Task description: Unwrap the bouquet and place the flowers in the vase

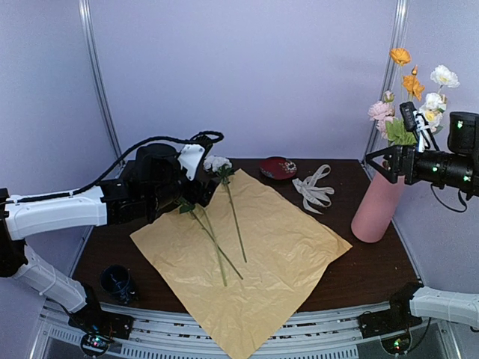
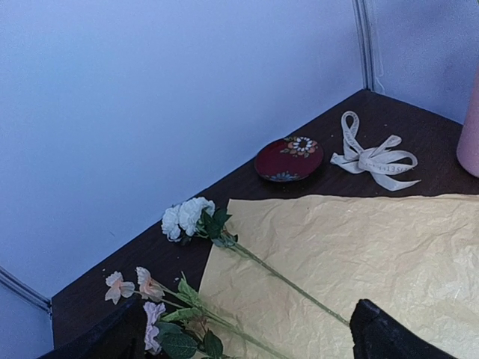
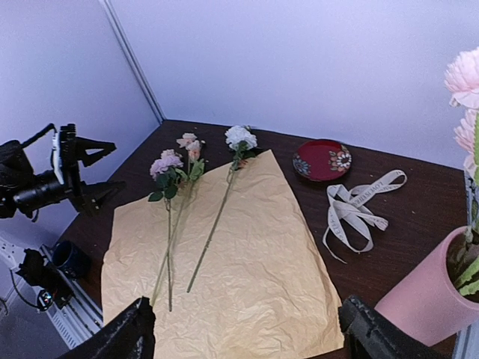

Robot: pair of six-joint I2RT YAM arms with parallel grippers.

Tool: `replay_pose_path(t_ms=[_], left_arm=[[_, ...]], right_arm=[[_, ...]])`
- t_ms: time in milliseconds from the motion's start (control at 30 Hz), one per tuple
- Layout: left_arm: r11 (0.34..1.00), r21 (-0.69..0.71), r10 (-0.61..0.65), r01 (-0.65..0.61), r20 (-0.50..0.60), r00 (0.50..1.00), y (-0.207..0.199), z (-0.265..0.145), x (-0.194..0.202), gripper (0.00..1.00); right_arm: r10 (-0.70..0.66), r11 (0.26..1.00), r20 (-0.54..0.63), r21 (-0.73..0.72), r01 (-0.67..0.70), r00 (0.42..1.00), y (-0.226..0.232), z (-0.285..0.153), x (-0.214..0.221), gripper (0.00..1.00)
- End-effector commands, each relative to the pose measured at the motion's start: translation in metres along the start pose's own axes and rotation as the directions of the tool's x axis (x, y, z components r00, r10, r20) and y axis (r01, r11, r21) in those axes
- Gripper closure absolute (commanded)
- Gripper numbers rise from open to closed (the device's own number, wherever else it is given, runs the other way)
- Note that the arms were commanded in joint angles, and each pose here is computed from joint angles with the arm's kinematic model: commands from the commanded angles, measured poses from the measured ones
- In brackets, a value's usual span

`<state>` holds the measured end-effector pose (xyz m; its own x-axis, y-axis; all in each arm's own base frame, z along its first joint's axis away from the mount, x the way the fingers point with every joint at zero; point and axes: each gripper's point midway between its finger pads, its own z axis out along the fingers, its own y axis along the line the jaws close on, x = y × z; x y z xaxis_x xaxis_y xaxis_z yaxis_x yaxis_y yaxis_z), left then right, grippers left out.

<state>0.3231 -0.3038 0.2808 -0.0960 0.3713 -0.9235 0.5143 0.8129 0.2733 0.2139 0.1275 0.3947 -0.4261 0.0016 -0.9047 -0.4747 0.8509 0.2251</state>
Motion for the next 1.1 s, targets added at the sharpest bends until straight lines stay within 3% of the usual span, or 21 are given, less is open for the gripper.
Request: replay_pose_path(t_ms=[0,167,333,467,700,1067], left_arm=[[0.996,0.029,-0.082,0.081,0.045,0.996,0.000,-0.006,-0.018,0.02],[0.988,0.019,-0.157,0.156,0.058,0.986,0.008,-0.015,-0.022,0.02],[0.969,-0.026,-0.243,0.245,0.054,0.969,0.025,-0.029,-0.017,0.02],[0.948,-0.082,-0.304,0.306,0.037,0.952,0.039,-0.038,0.001,0.02],[0.934,-0.139,-0.330,0.330,0.020,0.944,0.059,-0.052,0.021,0.02],[0.944,-0.137,-0.302,0.300,0.007,0.953,0.063,-0.062,0.034,0.02]], right_arm=[[-0.007,0.981,0.055,-0.193,0.017,0.998,0.036,-0.006,-0.023,0.16],[0.088,0.945,0.076,-0.323,-0.059,0.993,0.059,0.024,-0.033,0.25],[0.003,0.955,0.046,-0.295,0.011,0.999,0.112,0.072,-0.007,0.25],[0.013,0.980,-0.025,-0.197,-0.018,1.000,0.135,0.142,0.034,0.31],[0.033,0.999,-0.110,0.022,-0.030,0.993,0.137,0.271,0.106,0.40],[0.036,0.984,-0.252,0.178,0.010,0.967,0.093,0.431,0.146,0.46]])
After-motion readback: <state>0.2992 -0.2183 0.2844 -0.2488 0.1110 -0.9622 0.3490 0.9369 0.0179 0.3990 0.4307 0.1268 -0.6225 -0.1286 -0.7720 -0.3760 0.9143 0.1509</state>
